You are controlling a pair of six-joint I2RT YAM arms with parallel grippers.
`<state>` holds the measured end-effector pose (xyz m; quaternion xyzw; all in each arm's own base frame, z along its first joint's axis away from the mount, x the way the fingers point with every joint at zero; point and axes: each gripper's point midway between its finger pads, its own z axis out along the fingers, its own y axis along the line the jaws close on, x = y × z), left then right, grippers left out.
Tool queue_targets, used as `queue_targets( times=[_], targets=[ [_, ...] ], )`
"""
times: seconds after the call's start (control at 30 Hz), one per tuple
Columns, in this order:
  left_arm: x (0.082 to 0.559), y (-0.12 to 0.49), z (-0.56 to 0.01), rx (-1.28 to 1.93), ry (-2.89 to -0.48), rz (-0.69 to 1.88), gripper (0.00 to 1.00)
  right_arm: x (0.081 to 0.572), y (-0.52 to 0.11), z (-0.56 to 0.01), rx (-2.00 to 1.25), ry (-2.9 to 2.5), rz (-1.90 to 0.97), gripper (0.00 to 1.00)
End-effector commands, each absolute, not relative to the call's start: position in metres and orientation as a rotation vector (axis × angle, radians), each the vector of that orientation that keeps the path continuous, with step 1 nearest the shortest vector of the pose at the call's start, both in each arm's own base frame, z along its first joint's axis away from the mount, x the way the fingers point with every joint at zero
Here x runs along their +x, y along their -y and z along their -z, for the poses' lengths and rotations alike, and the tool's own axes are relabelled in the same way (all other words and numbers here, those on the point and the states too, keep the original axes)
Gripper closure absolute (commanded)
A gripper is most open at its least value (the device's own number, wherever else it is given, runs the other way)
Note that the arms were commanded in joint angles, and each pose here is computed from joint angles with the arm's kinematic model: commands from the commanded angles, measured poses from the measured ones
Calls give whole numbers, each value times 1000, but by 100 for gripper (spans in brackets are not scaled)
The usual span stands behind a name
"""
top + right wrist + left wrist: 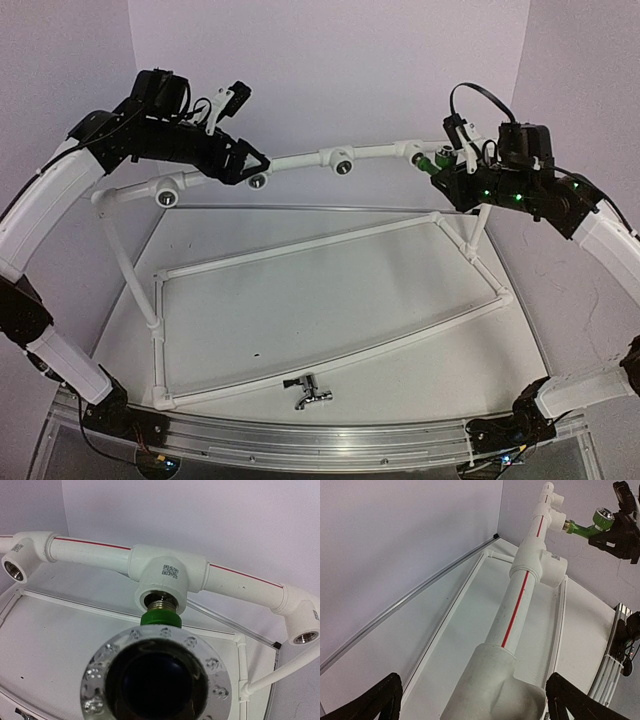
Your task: Install the water faucets
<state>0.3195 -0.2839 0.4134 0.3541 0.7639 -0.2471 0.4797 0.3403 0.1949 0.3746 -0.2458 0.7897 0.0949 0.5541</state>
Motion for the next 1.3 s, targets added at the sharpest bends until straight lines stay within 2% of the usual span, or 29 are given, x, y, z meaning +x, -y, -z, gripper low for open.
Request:
queue_targets(
  times=[0.0, 1.03, 1.27],
  targets=[
    [315, 287, -408, 968, -1894, 586, 0, 346, -194, -400, -522, -1800, -234, 100],
    [319, 299, -381, 963, -1960, 657, 3, 353, -211, -414, -493, -1760, -351, 100],
    [319, 300, -380, 968, -1960, 659, 4, 349, -204, -413, -504, -1718, -306, 100]
  ],
)
